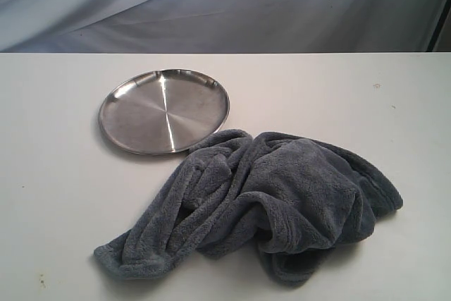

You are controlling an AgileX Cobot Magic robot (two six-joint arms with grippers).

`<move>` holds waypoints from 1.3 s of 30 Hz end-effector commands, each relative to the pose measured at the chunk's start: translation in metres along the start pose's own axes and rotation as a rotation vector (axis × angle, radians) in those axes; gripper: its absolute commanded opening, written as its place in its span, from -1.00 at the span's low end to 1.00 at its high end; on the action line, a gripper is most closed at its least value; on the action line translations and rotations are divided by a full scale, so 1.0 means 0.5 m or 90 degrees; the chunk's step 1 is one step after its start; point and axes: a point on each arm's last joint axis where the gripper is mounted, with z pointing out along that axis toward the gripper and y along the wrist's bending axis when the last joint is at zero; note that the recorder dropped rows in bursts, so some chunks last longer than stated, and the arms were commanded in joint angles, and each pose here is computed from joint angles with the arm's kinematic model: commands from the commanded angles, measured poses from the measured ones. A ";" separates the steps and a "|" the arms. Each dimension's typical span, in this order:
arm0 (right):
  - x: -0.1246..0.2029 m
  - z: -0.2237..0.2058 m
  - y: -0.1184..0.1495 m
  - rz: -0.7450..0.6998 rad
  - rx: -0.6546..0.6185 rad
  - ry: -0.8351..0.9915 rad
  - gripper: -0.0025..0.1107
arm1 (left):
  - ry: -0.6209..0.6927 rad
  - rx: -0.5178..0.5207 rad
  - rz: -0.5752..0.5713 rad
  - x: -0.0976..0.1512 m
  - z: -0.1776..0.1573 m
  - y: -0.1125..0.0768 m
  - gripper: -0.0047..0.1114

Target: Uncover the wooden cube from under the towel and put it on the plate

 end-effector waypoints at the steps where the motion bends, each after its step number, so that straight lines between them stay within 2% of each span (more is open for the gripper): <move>1: 0.010 0.071 0.003 0.002 -0.019 0.194 -0.96 | -0.001 0.000 -0.001 0.002 0.000 0.000 -0.89; 4: 0.013 0.143 0.007 0.015 -0.045 0.373 -0.96 | -0.001 0.000 -0.001 0.002 0.000 0.000 -0.89; 10: 0.047 0.231 0.028 0.004 -0.109 0.569 -0.96 | -0.001 0.000 0.000 0.002 0.000 0.000 -0.89; 13: 0.084 0.285 0.079 -0.055 -0.189 0.665 -0.96 | -0.001 0.000 0.000 0.002 0.000 0.000 -0.89; 18: 0.165 0.336 0.184 -0.124 -0.289 0.748 -0.96 | -0.001 0.000 -0.001 0.002 0.000 0.000 -0.89; 22: 0.234 0.321 0.248 -0.215 -0.359 0.840 -0.96 | -0.001 0.000 0.000 0.002 0.000 0.000 -0.89; 24: 0.251 0.303 0.265 -0.246 -0.360 0.873 -0.96 | -0.001 0.000 0.000 0.002 0.000 0.000 -0.89; 27: 0.270 0.290 0.255 -0.270 -0.322 0.893 -0.96 | -0.001 0.000 0.000 0.002 0.000 0.000 -0.89; 31: 0.288 0.296 0.207 -0.272 -0.244 0.917 -0.96 | -0.001 0.000 0.000 0.002 0.000 0.000 -0.89; 39: 0.283 0.336 0.081 -0.150 -0.066 0.950 -0.96 | -0.001 0.000 -0.001 0.002 0.000 0.000 -0.89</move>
